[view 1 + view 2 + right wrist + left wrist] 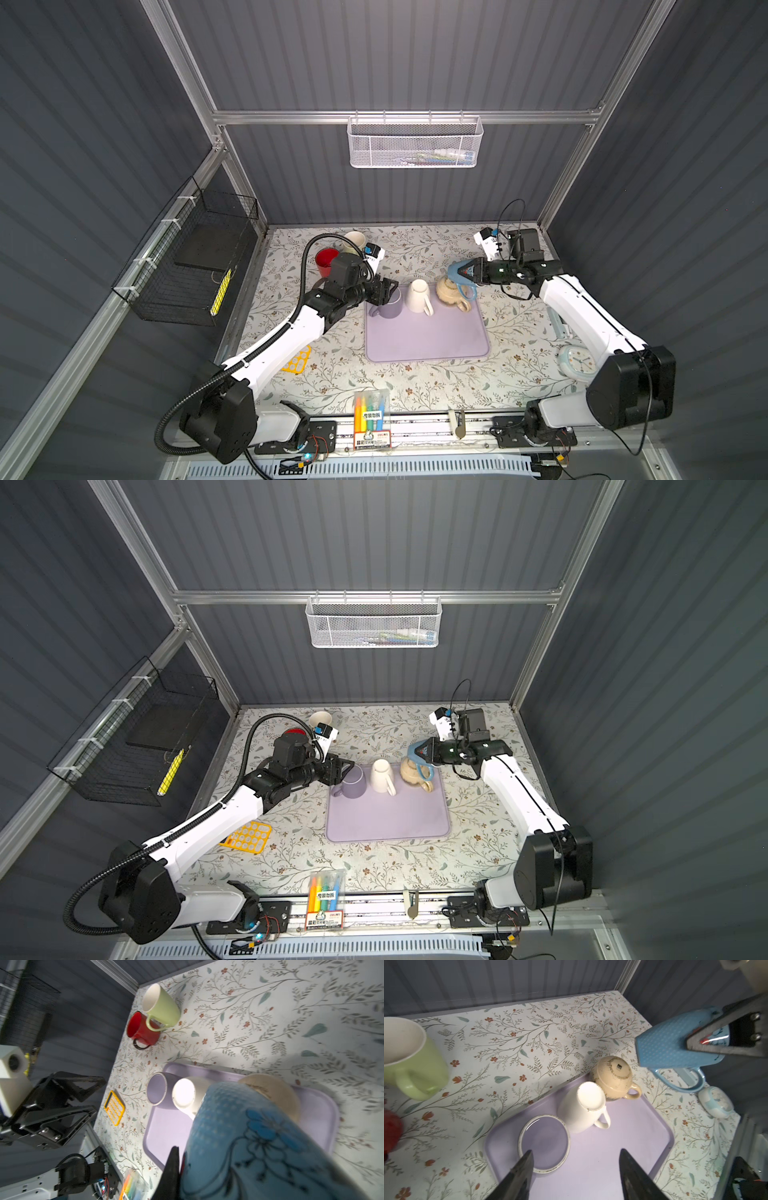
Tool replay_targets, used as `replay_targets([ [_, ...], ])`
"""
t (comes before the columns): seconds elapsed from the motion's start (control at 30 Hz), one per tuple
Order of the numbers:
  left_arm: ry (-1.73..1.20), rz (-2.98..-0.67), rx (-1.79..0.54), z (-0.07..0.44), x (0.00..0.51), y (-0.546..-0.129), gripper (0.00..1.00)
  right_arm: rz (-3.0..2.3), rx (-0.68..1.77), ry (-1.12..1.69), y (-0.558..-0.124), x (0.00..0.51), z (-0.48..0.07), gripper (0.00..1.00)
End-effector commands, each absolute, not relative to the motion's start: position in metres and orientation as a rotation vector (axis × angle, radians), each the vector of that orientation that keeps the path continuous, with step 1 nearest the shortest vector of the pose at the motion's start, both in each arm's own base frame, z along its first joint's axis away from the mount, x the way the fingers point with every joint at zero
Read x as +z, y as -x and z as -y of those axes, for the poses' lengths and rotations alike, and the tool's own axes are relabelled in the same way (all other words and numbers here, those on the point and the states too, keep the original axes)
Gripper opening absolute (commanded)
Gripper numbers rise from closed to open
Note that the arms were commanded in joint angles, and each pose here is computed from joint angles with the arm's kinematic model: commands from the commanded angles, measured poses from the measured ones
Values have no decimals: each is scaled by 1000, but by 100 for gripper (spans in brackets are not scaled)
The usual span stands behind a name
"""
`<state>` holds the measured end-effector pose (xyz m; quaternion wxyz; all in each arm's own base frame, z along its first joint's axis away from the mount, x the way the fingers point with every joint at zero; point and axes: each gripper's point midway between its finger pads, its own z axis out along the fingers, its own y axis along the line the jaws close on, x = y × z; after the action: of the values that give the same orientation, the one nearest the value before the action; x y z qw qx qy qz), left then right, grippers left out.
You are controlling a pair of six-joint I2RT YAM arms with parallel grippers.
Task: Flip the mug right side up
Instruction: 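Carry the blue mug away with the right gripper while the left opens and withdraws, then lower the blue mug upright onto the table beyond the tray with the right gripper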
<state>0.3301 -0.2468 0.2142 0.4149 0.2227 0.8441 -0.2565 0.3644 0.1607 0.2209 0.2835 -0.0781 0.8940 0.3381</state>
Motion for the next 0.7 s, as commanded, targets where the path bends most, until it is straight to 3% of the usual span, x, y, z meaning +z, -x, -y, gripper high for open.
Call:
replay_targets([
  [0.0, -577, -2120, -531, 232, 223, -331, 65, -2500, 720, 213, -367, 208, -135, 0],
  [0.67, -564, -2202, -382, 193, 209, -302, 64, -2744, 247, 143, -452, 163, -37, 0],
])
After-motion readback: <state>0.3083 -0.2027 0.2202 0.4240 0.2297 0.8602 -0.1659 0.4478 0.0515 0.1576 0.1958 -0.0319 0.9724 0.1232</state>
